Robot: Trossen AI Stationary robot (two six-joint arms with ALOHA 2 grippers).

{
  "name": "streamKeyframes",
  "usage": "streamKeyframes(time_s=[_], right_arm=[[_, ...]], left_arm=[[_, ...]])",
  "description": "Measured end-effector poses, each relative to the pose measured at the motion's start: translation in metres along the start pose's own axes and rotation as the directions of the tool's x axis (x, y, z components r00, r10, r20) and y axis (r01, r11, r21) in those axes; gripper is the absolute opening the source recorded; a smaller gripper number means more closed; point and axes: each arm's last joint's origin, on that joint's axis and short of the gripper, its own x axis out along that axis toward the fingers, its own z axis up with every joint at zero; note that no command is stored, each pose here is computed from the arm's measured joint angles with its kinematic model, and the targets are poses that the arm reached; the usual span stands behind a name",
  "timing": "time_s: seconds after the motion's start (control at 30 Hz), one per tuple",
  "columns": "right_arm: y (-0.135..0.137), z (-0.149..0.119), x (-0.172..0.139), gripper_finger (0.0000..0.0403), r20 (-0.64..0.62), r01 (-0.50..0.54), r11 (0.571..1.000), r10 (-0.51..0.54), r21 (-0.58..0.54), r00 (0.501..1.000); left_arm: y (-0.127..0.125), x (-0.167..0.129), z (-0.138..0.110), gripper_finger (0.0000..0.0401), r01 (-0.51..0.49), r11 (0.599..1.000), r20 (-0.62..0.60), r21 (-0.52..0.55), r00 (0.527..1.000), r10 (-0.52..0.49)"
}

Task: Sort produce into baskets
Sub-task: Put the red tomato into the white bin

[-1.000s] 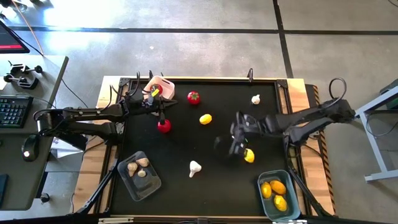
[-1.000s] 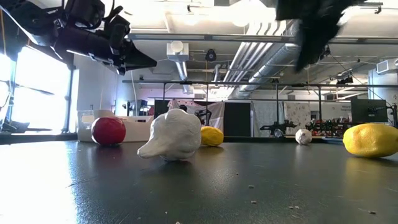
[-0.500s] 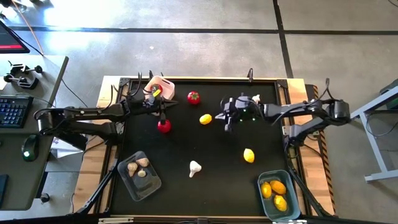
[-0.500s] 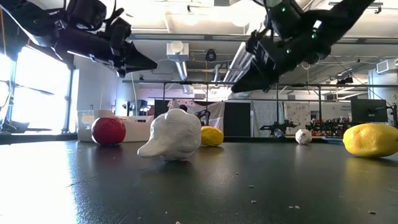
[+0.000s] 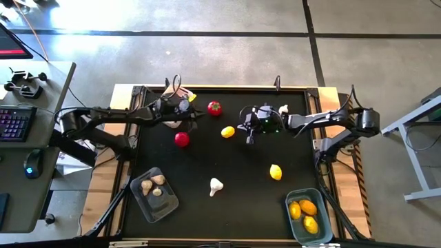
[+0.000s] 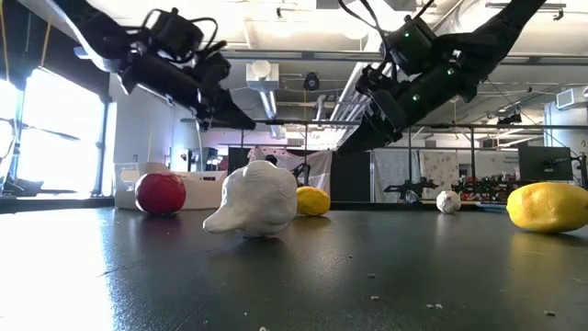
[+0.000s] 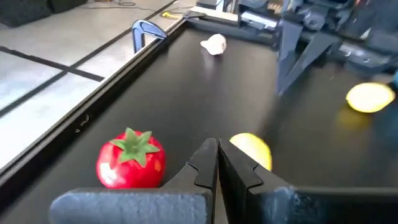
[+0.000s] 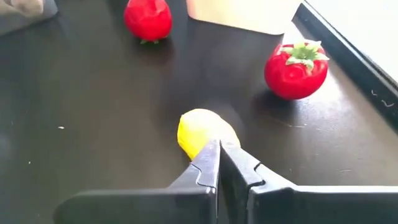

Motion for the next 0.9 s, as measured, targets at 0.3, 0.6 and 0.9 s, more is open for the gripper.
streamKeyframes(time_s=[0.3, 0.6, 0.9], right_arm=[[0.002, 0.0, 0.0, 0.0001, 0.005, -0.076, 0.996, 0.076, -0.051, 0.997], [0.002, 0.0, 0.0, 0.0001, 0.001, -0.053, 0.998, 0.053, -0.03, 0.999], [0.003, -0.004, 0.0, 0.0001, -0.037, -0.07, 0.997, 0.069, -0.017, 0.997]], left_arm=[[0.006, 0.025, 0.01, 0.0065, -0.091, 0.995, -0.025, 0.035, 0.995, 0.092], [0.01, 0.04, 0.017, 0.0165, -0.136, 0.991, -0.078, 0.005, 0.988, 0.136], [0.009, 0.04, 0.015, 0.0243, -0.244, 0.97, -0.097, 0.001, 0.965, 0.243]])
